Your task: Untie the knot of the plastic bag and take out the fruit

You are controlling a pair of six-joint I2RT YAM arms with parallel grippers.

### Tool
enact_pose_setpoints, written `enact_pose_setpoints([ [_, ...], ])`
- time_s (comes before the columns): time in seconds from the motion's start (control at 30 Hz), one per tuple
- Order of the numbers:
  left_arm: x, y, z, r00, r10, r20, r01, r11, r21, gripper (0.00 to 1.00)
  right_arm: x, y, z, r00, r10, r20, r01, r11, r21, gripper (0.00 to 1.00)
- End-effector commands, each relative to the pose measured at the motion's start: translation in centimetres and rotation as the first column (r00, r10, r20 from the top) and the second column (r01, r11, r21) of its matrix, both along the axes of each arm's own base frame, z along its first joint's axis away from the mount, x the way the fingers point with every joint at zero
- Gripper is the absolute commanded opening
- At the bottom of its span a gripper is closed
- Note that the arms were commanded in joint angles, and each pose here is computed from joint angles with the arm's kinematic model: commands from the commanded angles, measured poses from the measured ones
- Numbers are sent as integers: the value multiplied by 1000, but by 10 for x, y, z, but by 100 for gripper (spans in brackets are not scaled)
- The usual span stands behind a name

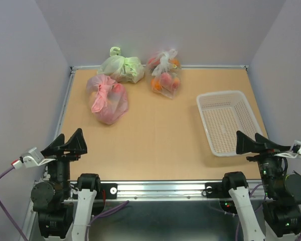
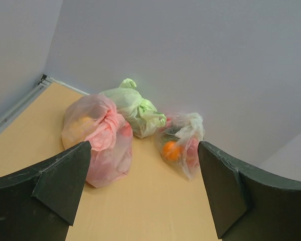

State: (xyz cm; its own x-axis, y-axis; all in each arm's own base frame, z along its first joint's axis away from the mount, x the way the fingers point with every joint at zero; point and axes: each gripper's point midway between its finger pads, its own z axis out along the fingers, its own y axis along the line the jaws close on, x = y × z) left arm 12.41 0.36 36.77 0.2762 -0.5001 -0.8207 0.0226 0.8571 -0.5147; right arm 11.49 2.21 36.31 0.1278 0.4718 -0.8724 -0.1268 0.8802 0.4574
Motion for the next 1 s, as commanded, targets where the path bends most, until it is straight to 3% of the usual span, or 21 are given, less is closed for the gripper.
enact_pose_setpoints([
  [0.0,11,-6,3,999,-31,-16,31,999,9,99,8,-2,3,1000,-13,-10,13,1000,7,100],
  [0.27,48,-15,-11,985,-72,-156,64,996,-55,99,21,2,-3,998,0,-67,-1,1000,-10,100],
  [0.47,101,-24,-48,922,-106,-372,68,991,-112,99,34,19,-8,987,87,-137,-91,996,-18,100],
  [0.73,192,-19,-86,813,-56,-579,19,997,-69,99,41,39,-26,961,190,-199,-190,982,21,100],
  [0.97,286,-9,-124,746,23,-666,-75,996,-49,99,54,42,-27,950,197,-242,-207,978,-15,100],
])
